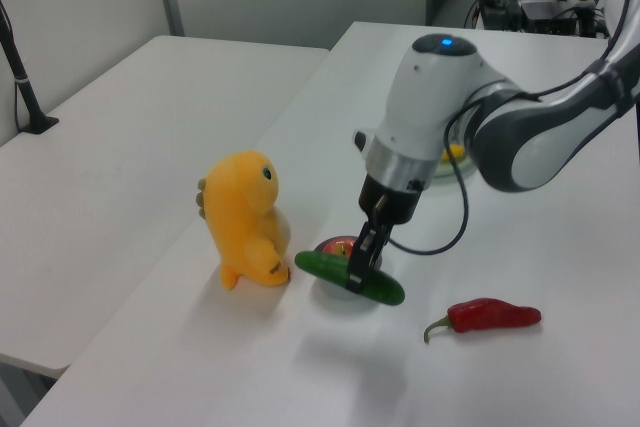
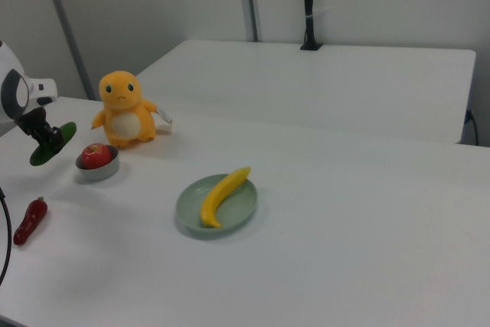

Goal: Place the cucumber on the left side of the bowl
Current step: 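Lower the cucumber onto the table next to the bowl and release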

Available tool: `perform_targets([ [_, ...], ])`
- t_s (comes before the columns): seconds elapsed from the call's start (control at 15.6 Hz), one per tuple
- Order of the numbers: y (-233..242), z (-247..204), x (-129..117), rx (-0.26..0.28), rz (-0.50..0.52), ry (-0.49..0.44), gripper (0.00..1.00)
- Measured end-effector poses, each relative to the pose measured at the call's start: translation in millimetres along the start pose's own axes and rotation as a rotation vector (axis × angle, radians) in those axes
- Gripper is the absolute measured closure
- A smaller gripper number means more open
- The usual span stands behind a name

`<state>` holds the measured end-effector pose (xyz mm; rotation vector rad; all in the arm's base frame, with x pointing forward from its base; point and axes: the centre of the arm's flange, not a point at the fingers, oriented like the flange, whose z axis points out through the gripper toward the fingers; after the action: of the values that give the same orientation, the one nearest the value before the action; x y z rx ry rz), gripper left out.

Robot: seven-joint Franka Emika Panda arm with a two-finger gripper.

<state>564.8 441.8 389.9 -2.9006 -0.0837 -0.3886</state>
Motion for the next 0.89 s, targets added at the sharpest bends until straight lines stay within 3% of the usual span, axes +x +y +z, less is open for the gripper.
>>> perform_targets([
  [0.32, -1, 21, 4, 0.020, 0.007, 0.021, 0.51],
  [0.89, 7, 50, 5, -0.009, -0.026, 0.042, 0.49],
])
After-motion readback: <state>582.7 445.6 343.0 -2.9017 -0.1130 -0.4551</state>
